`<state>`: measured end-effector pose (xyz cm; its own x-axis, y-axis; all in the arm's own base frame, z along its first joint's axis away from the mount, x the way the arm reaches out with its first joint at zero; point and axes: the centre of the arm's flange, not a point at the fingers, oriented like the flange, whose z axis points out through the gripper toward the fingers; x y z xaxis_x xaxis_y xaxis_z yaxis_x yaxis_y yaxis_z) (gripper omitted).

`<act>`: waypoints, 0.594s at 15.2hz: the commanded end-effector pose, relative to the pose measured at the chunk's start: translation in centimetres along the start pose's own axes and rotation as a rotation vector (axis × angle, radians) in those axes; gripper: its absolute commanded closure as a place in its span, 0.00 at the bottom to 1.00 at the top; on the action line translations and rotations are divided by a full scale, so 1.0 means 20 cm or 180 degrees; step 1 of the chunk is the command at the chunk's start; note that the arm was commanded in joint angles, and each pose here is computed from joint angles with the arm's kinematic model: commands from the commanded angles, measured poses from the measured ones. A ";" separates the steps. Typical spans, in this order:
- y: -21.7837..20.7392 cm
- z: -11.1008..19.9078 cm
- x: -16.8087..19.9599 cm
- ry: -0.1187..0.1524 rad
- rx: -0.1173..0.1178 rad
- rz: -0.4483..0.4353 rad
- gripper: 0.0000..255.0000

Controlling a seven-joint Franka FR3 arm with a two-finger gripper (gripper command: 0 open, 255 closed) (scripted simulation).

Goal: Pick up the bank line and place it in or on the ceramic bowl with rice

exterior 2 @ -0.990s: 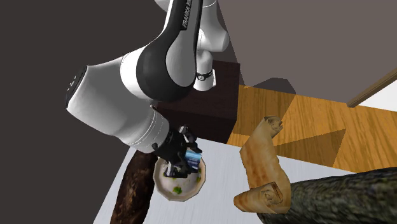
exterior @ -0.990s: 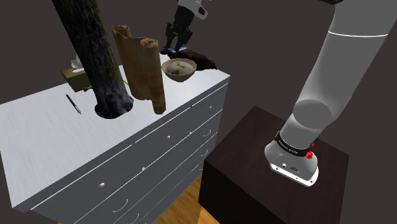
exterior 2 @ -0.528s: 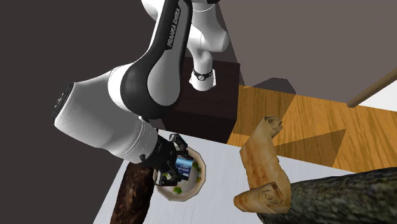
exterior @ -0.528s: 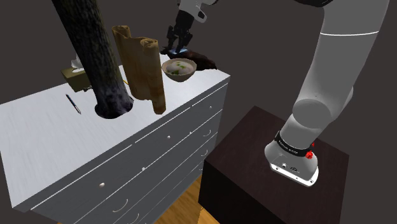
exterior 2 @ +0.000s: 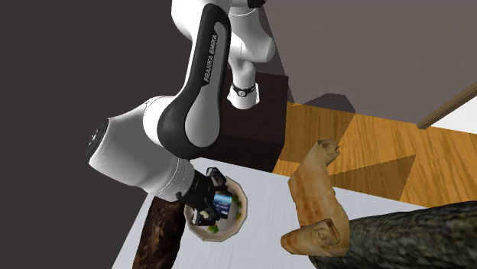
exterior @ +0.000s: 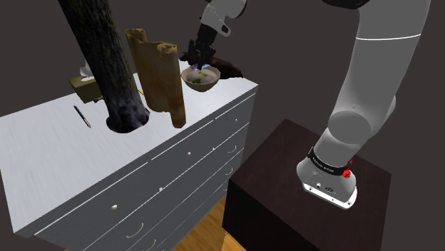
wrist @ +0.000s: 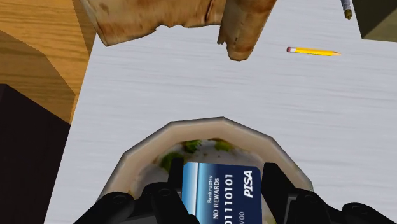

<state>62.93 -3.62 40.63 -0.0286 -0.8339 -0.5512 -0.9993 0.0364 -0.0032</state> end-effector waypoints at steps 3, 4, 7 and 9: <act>0.00 0.08 0.05 0.0000 0.0002 -0.0001 1.00; 0.00 0.08 0.05 0.0000 0.0002 -0.0001 1.00; 0.00 0.08 0.05 0.0000 0.0002 -0.0001 1.00; 0.00 0.08 0.05 0.0000 0.0002 -0.0001 1.00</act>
<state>62.92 -3.61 38.82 -0.0284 -0.8339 -0.5512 -0.9993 0.0364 -0.0037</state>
